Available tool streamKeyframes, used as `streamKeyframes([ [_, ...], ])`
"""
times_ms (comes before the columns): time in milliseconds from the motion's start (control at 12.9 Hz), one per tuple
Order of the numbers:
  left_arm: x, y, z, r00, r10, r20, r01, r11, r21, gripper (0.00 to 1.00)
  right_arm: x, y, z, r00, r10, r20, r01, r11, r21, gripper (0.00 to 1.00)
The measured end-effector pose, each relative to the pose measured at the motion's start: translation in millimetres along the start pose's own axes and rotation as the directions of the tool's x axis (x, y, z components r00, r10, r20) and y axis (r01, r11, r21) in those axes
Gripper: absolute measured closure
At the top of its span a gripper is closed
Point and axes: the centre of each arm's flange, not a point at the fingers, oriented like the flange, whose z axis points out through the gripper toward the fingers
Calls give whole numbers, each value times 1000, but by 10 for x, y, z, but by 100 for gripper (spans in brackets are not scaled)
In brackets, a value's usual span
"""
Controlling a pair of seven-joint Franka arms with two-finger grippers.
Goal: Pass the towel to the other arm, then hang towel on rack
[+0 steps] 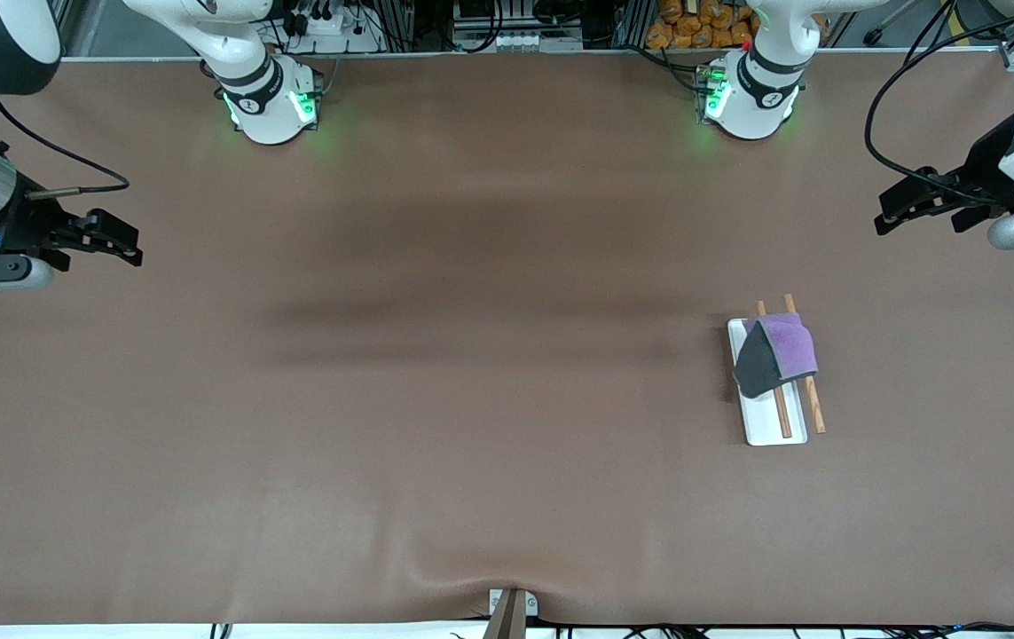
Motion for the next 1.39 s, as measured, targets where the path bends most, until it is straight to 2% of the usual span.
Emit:
streamKeyframes([
  [155,-15,-61,12,1000,-6,16,6,1000,22,0,2,-5,-133,1000,-1,-22,1,1000,-1,0],
  [310,-64,-49,11,999,6,32,-9,997,83,0,4,-22,-191,999,-4,-32,4,1000,-1,0],
  [465,-106,13,-11,999,21,33,-25,993,113,0,7,-25,-229,999,-5,-39,5,1000,-1,0],
  [1394,-119,-82,-67,999,4,34,-7,993,116,0,3,-48,-313,998,49,-50,-49,999,1,0],
])
